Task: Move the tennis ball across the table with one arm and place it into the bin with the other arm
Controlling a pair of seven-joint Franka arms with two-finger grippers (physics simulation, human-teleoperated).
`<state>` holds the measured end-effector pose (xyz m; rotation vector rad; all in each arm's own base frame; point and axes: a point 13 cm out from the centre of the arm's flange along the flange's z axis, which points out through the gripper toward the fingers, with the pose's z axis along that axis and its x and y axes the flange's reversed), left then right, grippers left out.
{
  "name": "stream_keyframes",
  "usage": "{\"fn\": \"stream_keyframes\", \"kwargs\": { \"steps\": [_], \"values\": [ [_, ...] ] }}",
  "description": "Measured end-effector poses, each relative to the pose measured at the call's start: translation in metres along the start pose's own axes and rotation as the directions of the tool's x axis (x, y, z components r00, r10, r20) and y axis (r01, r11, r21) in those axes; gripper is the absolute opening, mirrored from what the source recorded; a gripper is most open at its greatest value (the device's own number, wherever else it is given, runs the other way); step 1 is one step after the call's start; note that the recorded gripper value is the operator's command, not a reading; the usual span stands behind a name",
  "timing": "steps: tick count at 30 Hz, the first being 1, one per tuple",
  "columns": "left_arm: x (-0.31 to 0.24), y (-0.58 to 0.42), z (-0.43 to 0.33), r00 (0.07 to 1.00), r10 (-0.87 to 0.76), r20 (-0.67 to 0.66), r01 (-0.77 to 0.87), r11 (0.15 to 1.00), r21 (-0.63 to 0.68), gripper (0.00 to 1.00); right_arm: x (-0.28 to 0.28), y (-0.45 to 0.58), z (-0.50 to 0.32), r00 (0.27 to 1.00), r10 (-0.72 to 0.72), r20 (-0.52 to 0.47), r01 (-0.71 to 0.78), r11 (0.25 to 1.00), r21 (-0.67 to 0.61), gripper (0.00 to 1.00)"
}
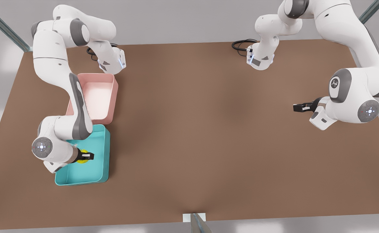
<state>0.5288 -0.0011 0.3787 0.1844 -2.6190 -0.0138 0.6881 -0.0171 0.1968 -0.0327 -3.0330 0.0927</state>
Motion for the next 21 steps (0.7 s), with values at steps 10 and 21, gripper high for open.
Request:
{"fn": "stream_keyframes", "kwargs": {
  "steps": [10,21],
  "values": [
    [0.002,-0.002,-0.001,1.000,0.002,-0.001,-0.002,1.000,-0.001,1.00,-0.007,0.011,-0.029,0.994,-0.110,-0.023,0.110,0.994,0.006,1.00],
    [0.007,-0.002,-0.007,1.000,0.003,0.000,-0.003,1.000,-0.003,1.00,0.148,0.027,-0.244,0.988,-0.138,-0.065,0.140,0.990,0.034,1.00]
  ]
}}
